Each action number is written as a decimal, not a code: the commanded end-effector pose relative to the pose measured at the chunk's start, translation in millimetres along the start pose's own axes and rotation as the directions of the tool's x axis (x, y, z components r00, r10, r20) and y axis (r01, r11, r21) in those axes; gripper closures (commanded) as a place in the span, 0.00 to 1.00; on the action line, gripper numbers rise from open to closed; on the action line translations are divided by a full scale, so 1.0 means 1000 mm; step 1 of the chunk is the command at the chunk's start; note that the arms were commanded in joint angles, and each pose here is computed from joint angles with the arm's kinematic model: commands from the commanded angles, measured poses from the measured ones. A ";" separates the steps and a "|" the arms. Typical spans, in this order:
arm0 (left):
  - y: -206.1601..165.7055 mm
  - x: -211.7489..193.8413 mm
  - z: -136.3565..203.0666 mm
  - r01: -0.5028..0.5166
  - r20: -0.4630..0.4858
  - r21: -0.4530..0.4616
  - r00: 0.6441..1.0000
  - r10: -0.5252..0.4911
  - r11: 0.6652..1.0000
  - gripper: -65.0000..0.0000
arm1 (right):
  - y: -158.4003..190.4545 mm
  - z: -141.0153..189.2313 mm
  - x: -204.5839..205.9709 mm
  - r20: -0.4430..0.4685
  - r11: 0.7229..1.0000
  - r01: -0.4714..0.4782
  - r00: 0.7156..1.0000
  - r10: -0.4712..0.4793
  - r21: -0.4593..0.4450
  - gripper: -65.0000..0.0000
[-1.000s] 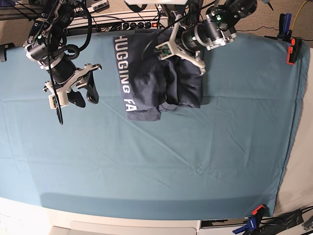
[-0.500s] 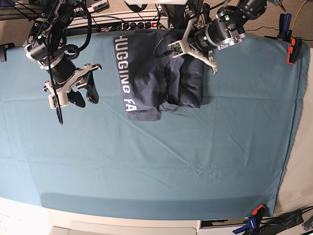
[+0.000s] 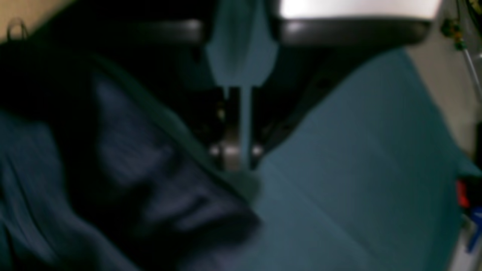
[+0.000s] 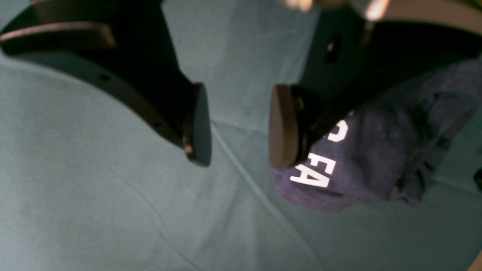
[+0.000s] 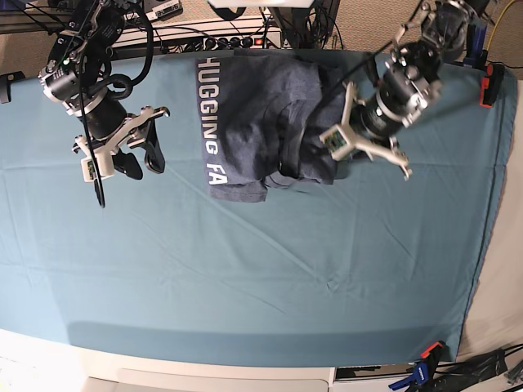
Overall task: Fold the T-shirt properly
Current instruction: 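Flip the bundle over with the left gripper, exposing the printed lettering, then release the bundle with the left gripper and move the right gripper onto the lettered edge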
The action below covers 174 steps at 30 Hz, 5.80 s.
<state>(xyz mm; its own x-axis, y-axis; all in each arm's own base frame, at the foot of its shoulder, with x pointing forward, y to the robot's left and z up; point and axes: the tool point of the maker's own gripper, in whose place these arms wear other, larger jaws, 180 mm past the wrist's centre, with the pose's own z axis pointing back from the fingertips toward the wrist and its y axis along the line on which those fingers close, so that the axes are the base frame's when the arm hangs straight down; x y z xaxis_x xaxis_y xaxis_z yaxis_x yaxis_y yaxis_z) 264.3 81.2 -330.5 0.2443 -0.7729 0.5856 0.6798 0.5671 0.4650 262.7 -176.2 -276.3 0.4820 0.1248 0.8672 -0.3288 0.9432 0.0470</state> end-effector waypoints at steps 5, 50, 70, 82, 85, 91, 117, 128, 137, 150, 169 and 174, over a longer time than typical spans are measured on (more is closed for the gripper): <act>0.031 0.039 0.001 -0.065 0.155 0.044 0.986 0.058 0.997 0.72 | 0.001 0.003 0.016 0.063 1.000 -0.019 0.998 0.019 0.006 0.60; -0.018 0.082 -0.059 -0.274 0.190 -0.250 0.927 0.325 0.928 0.64 | 0.001 0.003 0.016 0.063 1.000 -0.020 0.998 0.019 0.006 0.60; -0.043 0.078 -0.082 -0.344 0.135 -0.312 0.907 0.400 0.885 0.65 | 0.001 0.003 0.017 0.069 1.000 -0.020 0.997 0.019 0.006 0.60; 0.000 0.075 -0.091 -0.302 0.135 -0.129 0.938 0.319 0.944 1.00 | 0.001 0.003 0.017 0.069 1.000 -0.020 0.997 0.019 0.006 0.60; 0.012 0.076 -0.092 -0.280 0.134 -0.086 0.948 0.289 0.956 1.00 | 0.001 0.003 0.017 0.069 1.000 -0.019 0.997 0.019 0.006 0.60; 0.015 0.073 -0.092 -0.269 0.121 -0.071 0.953 0.276 0.960 1.00 | 0.001 0.003 0.017 0.068 1.000 -0.019 0.997 0.019 0.006 0.60; 0.043 0.021 -0.088 -0.246 -0.011 0.041 0.969 0.246 0.968 0.61 | -0.002 0.003 0.016 0.064 1.000 0.000 0.998 0.001 -0.013 0.60; 0.055 0.019 -0.077 -0.259 -0.045 0.046 0.964 0.261 0.965 0.61 | 0.053 -0.006 0.008 0.026 0.976 -0.012 1.000 0.007 0.216 0.60; 0.131 -0.038 -0.047 -0.350 -0.086 0.206 0.924 0.373 0.914 0.61 | 0.150 -0.020 -0.018 -0.045 0.882 -0.097 0.990 0.133 0.462 0.60; 0.180 -0.066 -0.015 -0.411 -0.060 0.272 0.895 0.442 0.870 0.61 | 0.172 -0.011 -0.079 -0.211 0.867 -0.168 0.932 0.295 0.470 0.60; 0.153 -0.068 -0.021 -0.442 -0.076 0.173 0.885 0.460 0.880 0.61 | 0.203 0.021 0.006 0.062 0.838 -0.167 0.986 0.158 0.519 0.60; 0.118 -0.079 -0.023 -0.474 -0.112 0.082 0.870 0.481 0.877 0.61 | 0.191 0.013 0.029 0.162 0.862 -0.248 0.967 0.196 0.442 0.60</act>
<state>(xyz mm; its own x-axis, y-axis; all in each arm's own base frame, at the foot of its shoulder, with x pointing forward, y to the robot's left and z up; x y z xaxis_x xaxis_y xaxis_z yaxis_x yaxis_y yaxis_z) 332.1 199.7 -352.1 0.6473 -0.4317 0.6282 0.4329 0.8865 0.1632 200.9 -1.1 -251.6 0.3101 0.3070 0.8998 -0.7565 0.6529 0.0380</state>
